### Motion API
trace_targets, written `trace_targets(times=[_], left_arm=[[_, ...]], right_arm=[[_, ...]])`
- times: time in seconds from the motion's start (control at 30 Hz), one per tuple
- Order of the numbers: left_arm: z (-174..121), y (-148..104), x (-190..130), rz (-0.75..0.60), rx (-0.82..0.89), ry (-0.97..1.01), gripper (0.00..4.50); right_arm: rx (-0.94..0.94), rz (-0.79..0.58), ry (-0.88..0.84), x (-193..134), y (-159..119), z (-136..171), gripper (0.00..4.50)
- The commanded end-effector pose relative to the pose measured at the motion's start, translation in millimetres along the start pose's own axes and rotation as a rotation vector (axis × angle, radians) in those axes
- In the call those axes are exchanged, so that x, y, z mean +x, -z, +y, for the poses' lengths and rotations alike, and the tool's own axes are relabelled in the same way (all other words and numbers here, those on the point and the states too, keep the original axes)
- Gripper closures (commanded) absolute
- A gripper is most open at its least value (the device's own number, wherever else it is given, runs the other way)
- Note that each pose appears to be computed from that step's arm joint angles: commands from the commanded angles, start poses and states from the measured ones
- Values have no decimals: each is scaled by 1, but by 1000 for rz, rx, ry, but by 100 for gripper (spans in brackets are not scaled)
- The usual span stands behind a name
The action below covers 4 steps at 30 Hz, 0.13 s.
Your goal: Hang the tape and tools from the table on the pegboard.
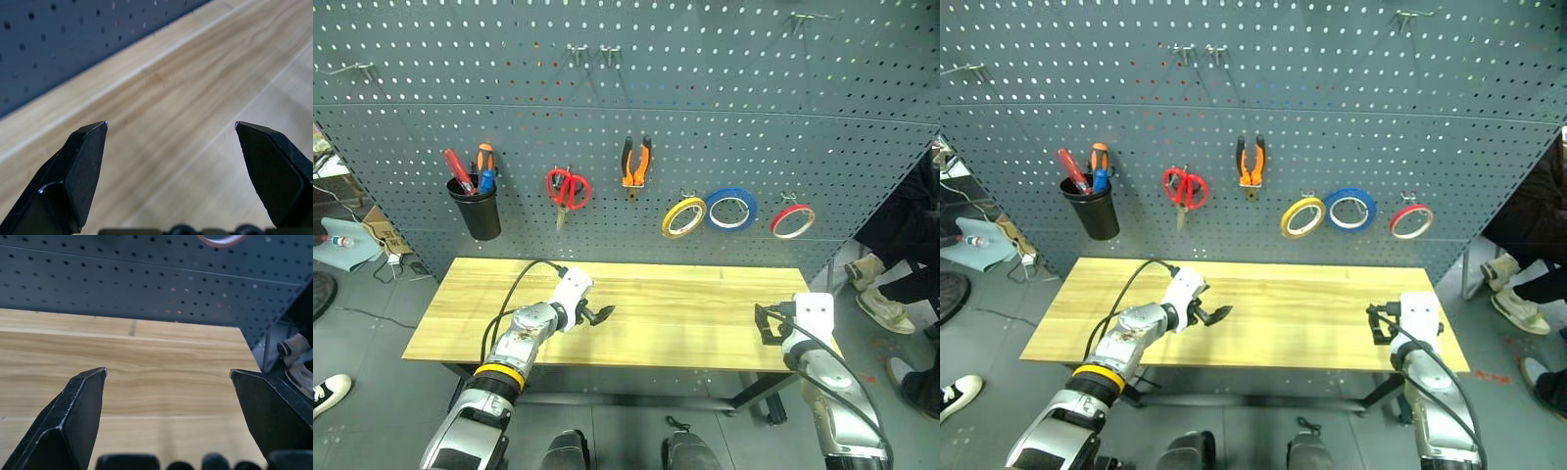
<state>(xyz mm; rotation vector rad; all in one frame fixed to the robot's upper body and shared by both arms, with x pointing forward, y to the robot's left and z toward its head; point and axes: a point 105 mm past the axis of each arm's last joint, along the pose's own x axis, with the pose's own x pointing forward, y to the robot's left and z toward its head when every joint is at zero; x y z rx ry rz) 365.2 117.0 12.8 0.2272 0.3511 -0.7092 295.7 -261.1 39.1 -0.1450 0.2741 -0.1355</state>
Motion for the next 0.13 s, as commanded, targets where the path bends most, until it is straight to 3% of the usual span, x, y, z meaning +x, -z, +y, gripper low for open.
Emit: trace_targets(times=[0.03,0.13], left_arm=[[6,-16,4,-52,14,-13,6],[3,-17,6,-56,11,9,6]], right_arm=[[-1,-78,22,6,-19,-2,0],[1,-84,13,11,-20,1,0]])
